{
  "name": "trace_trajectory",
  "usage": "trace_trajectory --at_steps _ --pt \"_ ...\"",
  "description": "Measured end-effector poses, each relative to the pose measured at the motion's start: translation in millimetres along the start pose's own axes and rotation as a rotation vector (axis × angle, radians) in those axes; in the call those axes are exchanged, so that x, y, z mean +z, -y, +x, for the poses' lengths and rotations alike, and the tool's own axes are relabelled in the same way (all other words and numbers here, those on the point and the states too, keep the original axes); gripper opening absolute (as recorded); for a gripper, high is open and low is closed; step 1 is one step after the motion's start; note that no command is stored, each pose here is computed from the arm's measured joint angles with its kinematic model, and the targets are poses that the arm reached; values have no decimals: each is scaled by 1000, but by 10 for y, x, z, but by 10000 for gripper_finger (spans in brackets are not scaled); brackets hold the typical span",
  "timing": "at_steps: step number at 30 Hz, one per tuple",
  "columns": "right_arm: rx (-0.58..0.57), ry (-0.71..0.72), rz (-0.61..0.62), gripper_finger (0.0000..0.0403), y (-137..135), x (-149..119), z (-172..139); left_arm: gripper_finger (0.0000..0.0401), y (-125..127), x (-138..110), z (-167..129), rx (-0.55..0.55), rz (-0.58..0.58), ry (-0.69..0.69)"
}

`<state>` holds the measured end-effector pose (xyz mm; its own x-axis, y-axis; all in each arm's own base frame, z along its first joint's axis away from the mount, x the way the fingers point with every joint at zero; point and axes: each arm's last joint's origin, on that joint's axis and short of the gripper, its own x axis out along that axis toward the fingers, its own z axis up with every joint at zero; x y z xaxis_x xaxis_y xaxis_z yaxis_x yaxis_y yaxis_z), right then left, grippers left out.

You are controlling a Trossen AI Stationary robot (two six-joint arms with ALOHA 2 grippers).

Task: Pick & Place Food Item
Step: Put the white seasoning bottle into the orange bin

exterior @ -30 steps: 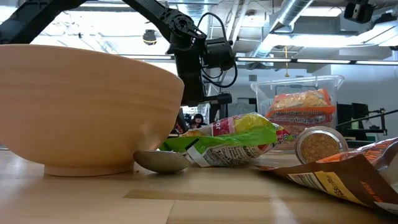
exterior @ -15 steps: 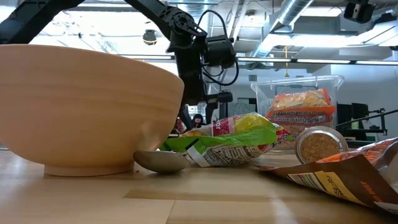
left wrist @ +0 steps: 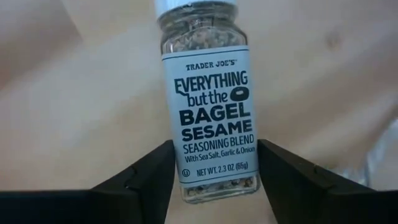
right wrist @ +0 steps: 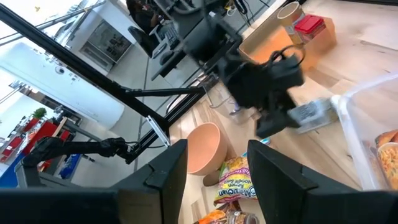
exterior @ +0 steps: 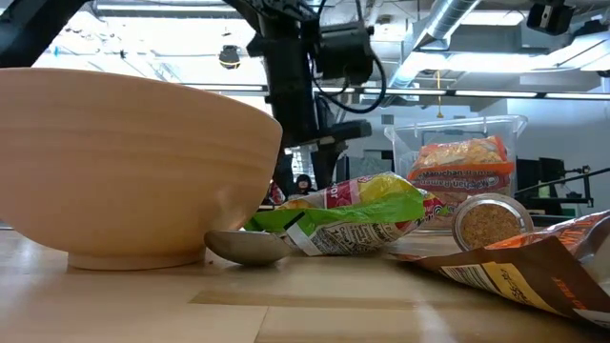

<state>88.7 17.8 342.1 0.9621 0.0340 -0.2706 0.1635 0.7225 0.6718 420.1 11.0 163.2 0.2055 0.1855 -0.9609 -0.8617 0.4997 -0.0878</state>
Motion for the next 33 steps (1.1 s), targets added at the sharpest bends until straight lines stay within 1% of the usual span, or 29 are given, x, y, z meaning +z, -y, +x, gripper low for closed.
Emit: trace_trajectory --at_steps 2,4,7,9,12,14,17,19,24,29,31,33 --pt "5 -4 0 163 -1 -1 -1 219 21 -92 -43 7 6 -11" --pt "6 -6 0 163 -2 -2 0 229 34 -138 -124 16 9 26" --pt "6 -7 -2 163 -2 -2 0 245 25 -39 -382 -22 -19 148" --pt "7 -6 -6 163 -2 -1 -1 255 -13 54 -440 -34 -34 188" --pt "7 -5 -9 163 -3 0 0 269 -49 198 -402 -57 -22 219" --pt "8 -5 -13 163 -3 0 -1 275 -58 294 -397 -84 -36 246" --pt "9 -4 -13 163 -4 1 -1 280 -113 369 -328 -68 -39 237" --pt "9 -4 -14 163 -5 1 0 280 -114 412 -295 -76 -32 248" --pt "10 -1 -23 163 -6 3 -1 280 -113 427 -285 -83 27 242" --pt "10 -1 -23 163 -6 3 0 280 -69 398 -232 -86 40 242" --pt "10 0 -23 163 -6 4 -1 280 -62 360 -175 -69 50 225" --pt "10 -1 -24 163 -6 3 0 280 -18 335 -133 -84 53 222"
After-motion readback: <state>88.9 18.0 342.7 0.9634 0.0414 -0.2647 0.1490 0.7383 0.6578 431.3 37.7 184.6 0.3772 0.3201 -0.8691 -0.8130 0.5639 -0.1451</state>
